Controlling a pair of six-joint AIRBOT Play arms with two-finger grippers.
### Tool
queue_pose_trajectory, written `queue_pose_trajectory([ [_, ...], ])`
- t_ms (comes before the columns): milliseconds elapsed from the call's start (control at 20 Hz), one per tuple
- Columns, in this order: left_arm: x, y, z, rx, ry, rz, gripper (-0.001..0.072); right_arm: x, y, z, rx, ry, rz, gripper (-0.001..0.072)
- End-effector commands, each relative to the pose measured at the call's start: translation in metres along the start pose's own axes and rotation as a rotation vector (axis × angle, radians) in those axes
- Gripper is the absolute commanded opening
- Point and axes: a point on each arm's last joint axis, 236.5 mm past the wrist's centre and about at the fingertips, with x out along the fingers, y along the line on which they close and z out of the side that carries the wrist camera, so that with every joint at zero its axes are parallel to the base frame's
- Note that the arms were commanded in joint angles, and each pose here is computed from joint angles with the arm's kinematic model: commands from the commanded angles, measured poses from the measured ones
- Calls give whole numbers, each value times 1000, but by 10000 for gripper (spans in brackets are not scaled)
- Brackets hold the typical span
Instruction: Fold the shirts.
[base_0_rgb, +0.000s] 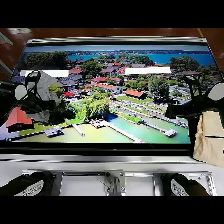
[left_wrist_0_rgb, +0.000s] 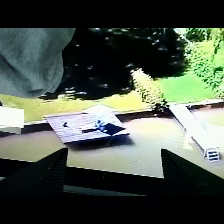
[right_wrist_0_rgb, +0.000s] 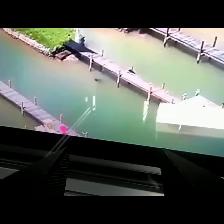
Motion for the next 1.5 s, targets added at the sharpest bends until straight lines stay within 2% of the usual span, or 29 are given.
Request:
queue_pose_trajectory([
  [0, 0, 0, 0, 0, 1, 1, 693, 0, 0, 0, 0, 0, 0, 680],
  [150, 0, 0, 0, 0, 1, 1, 693, 0, 2, 7, 11, -28, 10, 680],
  [350, 1, -2, 2, -17, -6, -8, 694, -4, -3, 45, 32, -192, -10, 680],
  [750, 10, -8, 9, -9, -19, -25, 695, -3, 10, 33, 124, -138, 51, 680],
  [900, 18, -1, -3, 147, 25, 2, 695, -4, 21, 35, 217, -139, 105, 680],
  [1100, 42, 40, -12, 197, 57, 112, 693, -6, 35, 38, 269, -141, 168, 680],
  [1200, 51, 73, 5, 74, -4, 131, 701, -7, 42, 40, 294, -142, 201, 679],
  [1300, 55, 114, 24, -161, -101, 132, 704, -8, 48, 41, 316, -140, 226, 680],
  [1450, 64, 154, 40, -418, -203, 48, 704, -8, 49, 41, 312, -141, 225, 679],
])
